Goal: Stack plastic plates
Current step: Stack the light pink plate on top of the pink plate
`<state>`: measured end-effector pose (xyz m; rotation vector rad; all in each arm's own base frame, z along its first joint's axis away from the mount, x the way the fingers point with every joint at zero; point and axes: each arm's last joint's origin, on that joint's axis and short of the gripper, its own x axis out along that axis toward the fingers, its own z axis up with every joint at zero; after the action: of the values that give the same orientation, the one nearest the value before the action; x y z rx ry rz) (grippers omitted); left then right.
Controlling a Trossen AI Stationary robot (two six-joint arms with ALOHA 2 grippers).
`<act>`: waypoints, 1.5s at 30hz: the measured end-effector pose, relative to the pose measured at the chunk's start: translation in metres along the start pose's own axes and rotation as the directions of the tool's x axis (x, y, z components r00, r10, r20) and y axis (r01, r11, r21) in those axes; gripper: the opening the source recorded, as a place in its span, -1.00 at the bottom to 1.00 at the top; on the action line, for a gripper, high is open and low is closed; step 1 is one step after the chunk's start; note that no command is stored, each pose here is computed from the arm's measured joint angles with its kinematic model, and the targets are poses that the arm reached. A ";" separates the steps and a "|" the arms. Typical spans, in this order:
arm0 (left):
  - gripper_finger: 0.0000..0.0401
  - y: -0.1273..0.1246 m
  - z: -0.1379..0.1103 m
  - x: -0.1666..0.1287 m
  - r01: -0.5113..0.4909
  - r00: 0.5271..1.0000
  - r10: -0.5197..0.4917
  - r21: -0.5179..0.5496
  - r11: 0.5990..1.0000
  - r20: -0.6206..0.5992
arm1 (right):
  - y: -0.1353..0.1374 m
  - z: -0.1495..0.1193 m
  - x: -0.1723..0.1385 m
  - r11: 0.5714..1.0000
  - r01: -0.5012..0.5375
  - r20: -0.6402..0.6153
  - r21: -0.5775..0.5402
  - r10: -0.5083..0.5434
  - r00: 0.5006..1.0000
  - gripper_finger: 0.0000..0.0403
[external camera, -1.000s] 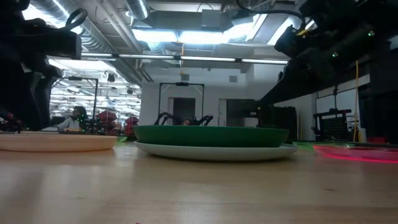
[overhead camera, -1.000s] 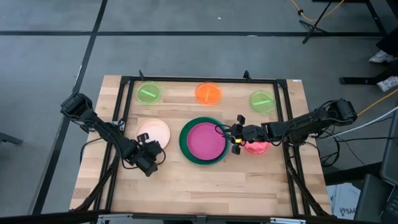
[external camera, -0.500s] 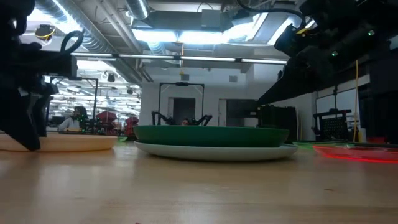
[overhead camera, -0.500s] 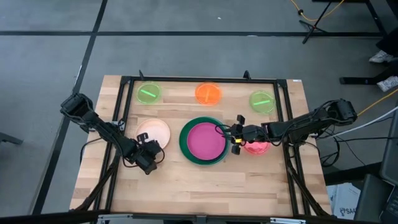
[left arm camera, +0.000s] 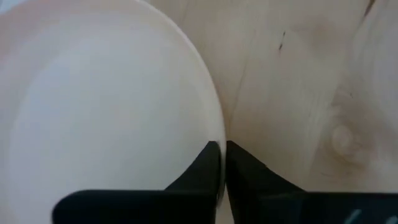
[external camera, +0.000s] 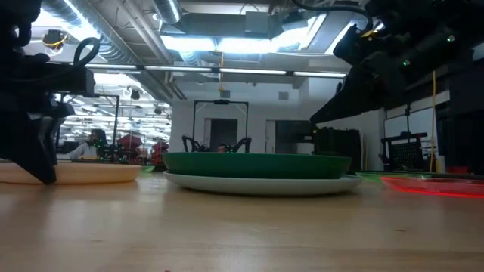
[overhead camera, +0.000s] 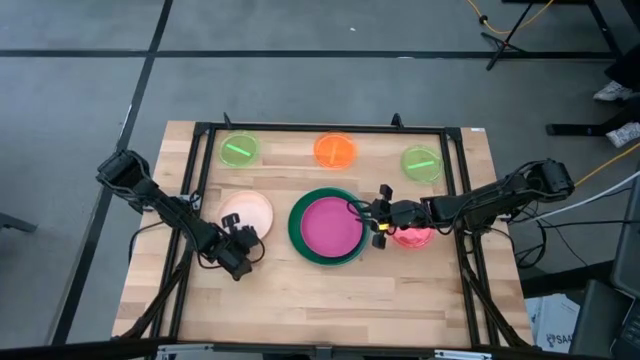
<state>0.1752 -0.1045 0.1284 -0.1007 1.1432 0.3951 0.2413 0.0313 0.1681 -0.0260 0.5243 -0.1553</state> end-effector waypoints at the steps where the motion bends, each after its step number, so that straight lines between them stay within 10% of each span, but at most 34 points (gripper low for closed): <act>1: -0.96 0.000 0.000 0.000 -0.003 1.000 0.003 0.003 1.000 0.003 | 0.000 0.000 0.000 1.000 0.000 0.000 0.000 0.000 1.000 -0.42; 28: -0.95 -0.015 0.065 -0.040 -0.125 0.964 0.062 0.237 0.963 0.258 | 0.000 -0.001 0.000 1.000 0.000 -0.007 0.006 0.000 1.000 -0.42; 45: -0.95 -0.022 0.109 -0.045 -0.021 0.884 -0.153 0.364 0.931 0.441 | 0.000 -0.001 0.000 1.000 0.000 -0.007 0.008 0.000 1.000 -0.42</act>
<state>0.2612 -0.1063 0.2120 0.2668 0.7155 0.1271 0.2410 0.0312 0.1674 -0.0178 0.5310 -0.1574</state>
